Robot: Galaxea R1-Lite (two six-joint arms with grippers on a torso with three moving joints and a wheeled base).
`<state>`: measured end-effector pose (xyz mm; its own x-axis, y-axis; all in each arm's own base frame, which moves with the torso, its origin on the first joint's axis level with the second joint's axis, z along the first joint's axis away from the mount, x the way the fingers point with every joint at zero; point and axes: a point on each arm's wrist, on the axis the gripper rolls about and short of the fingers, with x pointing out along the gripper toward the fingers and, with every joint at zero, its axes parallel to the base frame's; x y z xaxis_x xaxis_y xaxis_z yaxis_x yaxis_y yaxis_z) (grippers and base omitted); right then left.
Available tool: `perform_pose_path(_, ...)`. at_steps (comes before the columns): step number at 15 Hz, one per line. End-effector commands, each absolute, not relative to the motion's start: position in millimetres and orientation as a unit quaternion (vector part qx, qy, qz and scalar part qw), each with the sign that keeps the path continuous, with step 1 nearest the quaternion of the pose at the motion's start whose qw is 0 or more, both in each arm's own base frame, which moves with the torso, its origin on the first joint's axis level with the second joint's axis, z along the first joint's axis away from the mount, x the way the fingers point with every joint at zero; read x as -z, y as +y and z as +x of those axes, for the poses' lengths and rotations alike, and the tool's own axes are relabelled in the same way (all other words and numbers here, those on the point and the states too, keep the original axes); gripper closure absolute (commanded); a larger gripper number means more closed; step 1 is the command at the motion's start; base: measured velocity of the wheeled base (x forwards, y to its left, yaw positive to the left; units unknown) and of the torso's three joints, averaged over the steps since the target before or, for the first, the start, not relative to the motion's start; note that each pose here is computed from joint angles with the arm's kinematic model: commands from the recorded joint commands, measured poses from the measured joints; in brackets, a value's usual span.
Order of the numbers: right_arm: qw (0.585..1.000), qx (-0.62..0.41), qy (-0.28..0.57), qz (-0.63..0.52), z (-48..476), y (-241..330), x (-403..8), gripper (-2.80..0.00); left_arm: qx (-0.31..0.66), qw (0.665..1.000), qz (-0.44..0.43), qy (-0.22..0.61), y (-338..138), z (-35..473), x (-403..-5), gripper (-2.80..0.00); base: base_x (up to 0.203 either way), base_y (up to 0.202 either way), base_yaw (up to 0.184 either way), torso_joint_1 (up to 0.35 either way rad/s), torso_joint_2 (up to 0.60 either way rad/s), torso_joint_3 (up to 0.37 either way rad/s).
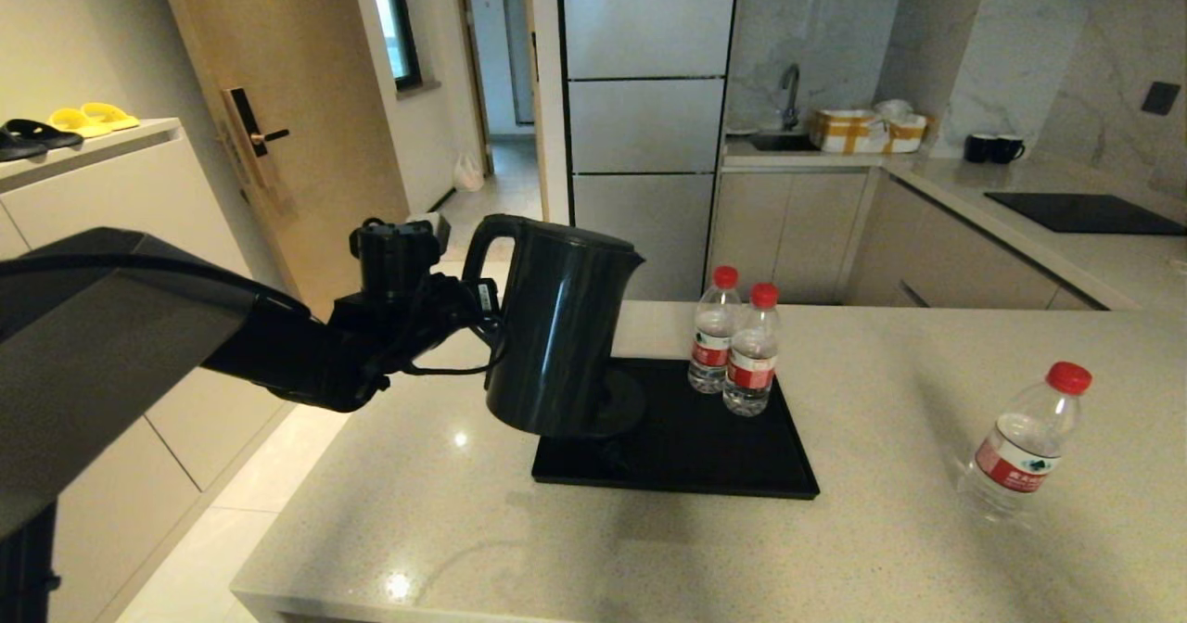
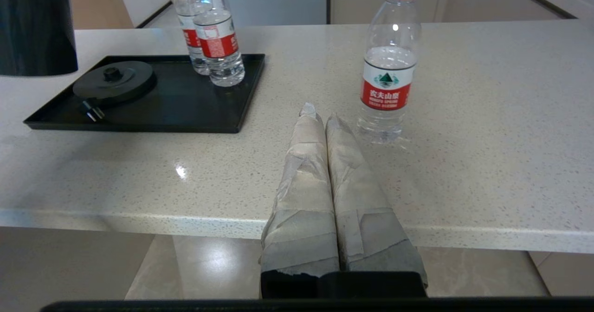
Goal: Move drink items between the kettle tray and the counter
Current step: Return the kettle to its original position
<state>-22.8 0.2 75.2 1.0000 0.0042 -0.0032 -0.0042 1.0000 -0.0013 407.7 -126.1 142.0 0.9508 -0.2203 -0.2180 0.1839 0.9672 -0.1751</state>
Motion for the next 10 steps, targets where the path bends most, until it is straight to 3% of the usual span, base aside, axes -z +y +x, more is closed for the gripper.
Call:
perform_pose_path(1,1.0,-0.002,0.002,-0.001,-22.7,0.2,-74.7,0.0,0.123,0.982,-0.073,0.123,-146.8,408.4,-132.9,0.0,0.0,0.0,0.0,0.0,0.0,0.0)
perform_pose_path(5,1.0,-0.002,0.002,-0.001,-22.7,0.2,-74.7,0.0,0.133,0.979,-0.059,0.141,-166.7,425.7,-101.6,0.0,0.0,0.0,0.0,0.0,0.0,0.0)
perform_pose_path(10,1.0,-0.002,0.002,-0.001,-22.7,0.2,-74.7,0.0,0.135,0.981,-0.062,0.126,-174.6,443.6,-102.6,0.0,0.0,0.0,0.0,0.0,0.0,0.0)
